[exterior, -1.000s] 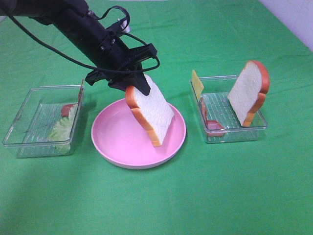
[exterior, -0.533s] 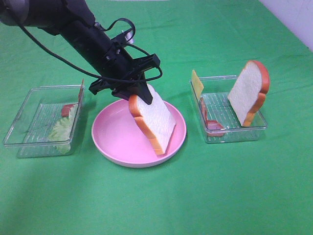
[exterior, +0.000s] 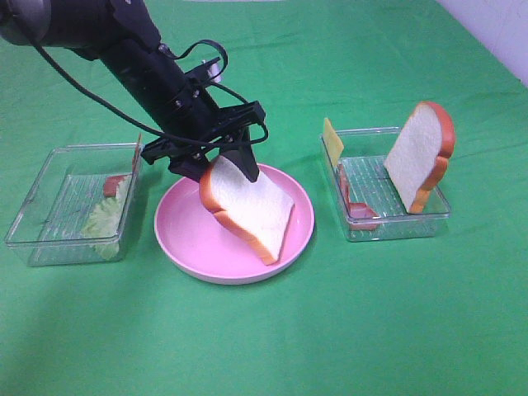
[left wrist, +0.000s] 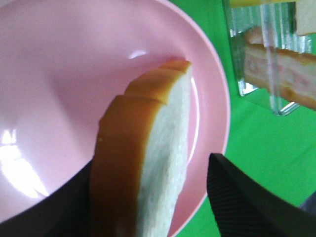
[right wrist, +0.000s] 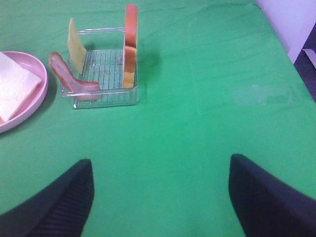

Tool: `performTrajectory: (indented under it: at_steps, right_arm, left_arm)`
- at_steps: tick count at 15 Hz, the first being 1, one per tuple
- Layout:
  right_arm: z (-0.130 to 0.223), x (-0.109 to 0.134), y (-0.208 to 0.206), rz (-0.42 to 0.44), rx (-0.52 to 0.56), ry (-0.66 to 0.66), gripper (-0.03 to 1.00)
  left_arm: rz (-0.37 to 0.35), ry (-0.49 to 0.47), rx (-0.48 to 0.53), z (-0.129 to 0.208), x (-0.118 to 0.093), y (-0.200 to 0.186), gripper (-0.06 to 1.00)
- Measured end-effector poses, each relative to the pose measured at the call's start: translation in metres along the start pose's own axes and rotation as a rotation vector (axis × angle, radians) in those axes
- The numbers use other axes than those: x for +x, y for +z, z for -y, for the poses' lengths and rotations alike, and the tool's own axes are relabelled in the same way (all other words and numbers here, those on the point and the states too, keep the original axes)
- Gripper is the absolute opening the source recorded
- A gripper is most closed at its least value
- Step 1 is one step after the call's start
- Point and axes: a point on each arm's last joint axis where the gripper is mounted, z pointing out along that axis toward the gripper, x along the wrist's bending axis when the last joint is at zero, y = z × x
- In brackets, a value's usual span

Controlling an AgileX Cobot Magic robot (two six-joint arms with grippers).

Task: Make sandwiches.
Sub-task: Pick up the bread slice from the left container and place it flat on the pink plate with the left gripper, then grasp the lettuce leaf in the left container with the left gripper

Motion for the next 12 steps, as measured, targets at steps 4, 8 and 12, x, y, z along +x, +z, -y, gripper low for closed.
performTrajectory:
  at_steps: [4, 8, 12]
  right_arm:
    - [0.000, 0.000, 0.000, 0.000, 0.000, 0.000, 0.72]
    - [0.000, 0.000, 0.000, 0.000, 0.000, 0.000, 0.72]
    - [0.000, 0.000, 0.000, 0.000, 0.000, 0.000, 0.72]
  left_arm:
    - [-0.117, 0.035, 0.034, 0.002, 0.009, -0.003, 0.71]
    - [-0.130, 0.071, 0.024, -0.010, -0.006, -0.025, 0.76]
    - [-0.232, 0.125, -0.061, -0.027, -0.023, -0.068, 0.76]
